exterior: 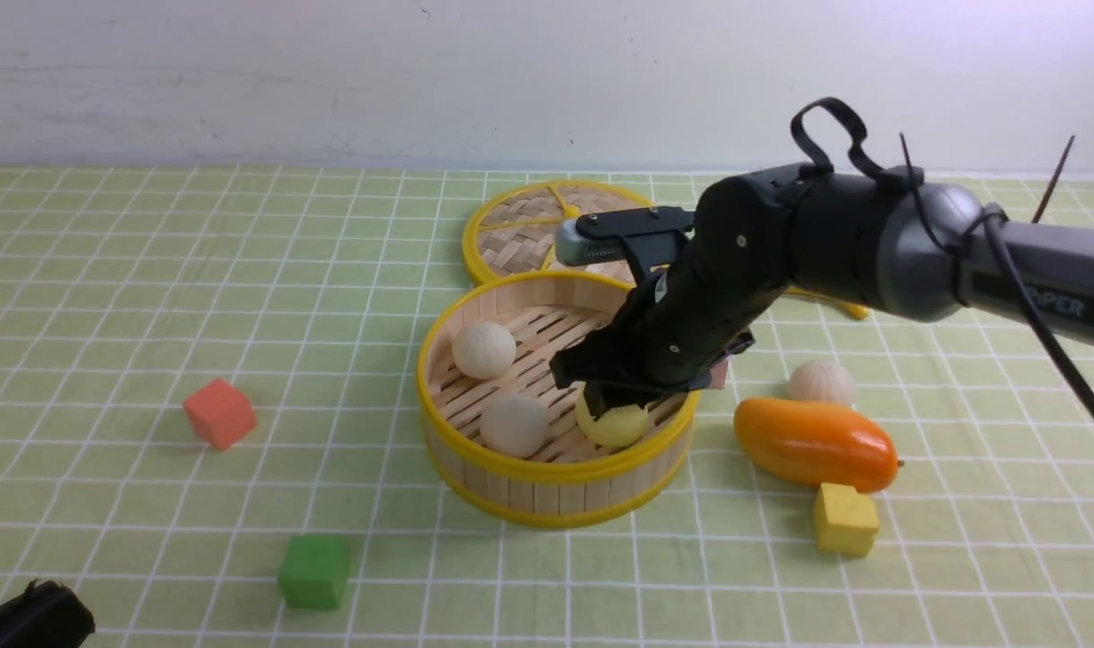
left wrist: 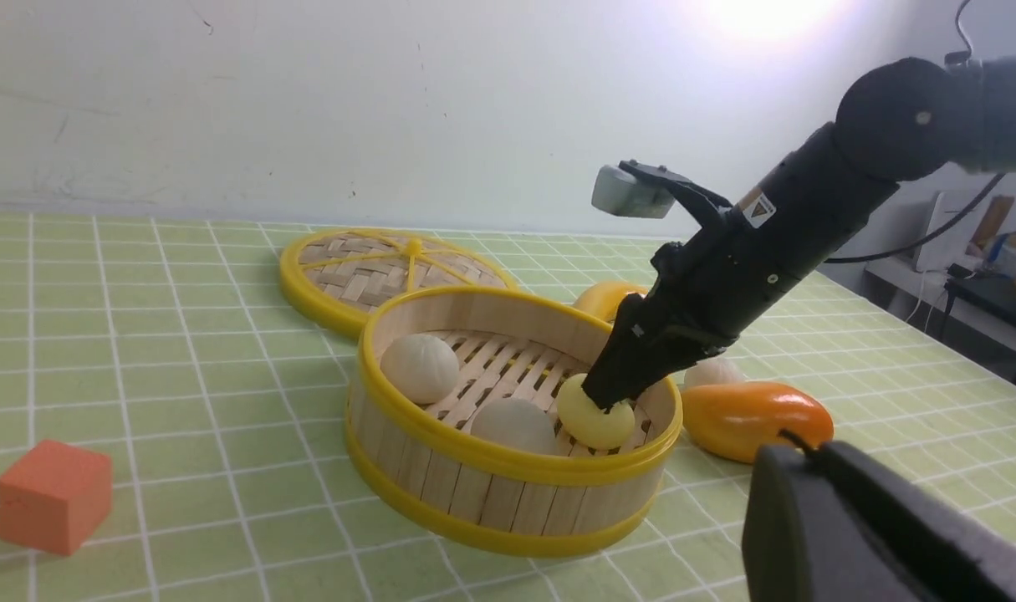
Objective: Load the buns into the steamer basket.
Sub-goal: Use the right arm to put the steamed stuffed bun into the steamer, then use the right arm to grab a steamed stuffed bun
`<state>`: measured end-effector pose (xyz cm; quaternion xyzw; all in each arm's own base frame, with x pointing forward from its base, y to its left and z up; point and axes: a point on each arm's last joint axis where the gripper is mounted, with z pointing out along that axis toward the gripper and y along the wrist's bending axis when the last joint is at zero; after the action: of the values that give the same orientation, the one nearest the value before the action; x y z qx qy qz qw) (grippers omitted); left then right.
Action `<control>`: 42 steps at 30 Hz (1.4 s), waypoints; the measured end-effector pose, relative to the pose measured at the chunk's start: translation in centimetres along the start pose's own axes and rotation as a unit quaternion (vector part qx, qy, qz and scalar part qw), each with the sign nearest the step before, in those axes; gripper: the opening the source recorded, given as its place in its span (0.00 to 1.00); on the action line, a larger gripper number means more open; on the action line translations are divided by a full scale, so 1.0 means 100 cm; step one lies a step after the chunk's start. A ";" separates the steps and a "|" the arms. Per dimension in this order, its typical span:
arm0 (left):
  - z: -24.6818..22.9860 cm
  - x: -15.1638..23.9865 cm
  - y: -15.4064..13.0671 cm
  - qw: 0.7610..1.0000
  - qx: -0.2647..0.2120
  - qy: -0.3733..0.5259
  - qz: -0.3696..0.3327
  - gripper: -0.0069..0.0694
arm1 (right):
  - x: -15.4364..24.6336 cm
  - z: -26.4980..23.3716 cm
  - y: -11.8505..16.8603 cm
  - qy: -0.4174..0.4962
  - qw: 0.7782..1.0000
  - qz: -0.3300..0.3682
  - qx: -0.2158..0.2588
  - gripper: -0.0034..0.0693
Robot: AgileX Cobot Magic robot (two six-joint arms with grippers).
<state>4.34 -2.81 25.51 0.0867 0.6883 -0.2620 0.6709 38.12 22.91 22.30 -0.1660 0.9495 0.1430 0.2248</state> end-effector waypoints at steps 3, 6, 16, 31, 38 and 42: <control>0.000 0.000 0.000 1.000 0.000 0.000 0.000 0.09 | -0.007 -0.039 0.003 -0.013 0.999 -0.032 0.016 0.76; 0.000 0.000 0.000 1.000 0.000 0.000 0.000 0.09 | -0.017 -0.076 -0.013 -0.049 0.996 -0.040 0.062 0.82; 0.000 0.000 0.000 1.000 0.000 0.000 0.000 0.09 | -0.012 -0.044 -0.128 0.007 0.983 0.104 0.152 0.70; 0.000 0.000 0.000 1.000 0.000 0.000 0.000 0.09 | -0.009 -0.005 -0.161 0.012 0.982 0.147 0.122 0.62; 0.000 0.000 0.000 1.000 0.000 0.000 0.000 0.10 | -0.007 0.003 -0.163 0.019 0.981 0.148 0.122 0.46; 0.000 0.000 0.000 1.000 0.000 0.000 0.000 0.10 | -0.007 0.004 -0.163 0.020 0.981 0.146 0.123 0.31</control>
<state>4.34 -2.81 25.52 0.0866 0.6881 -0.2620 0.6711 45.01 8.45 19.10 0.0009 0.9781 0.0530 0.2012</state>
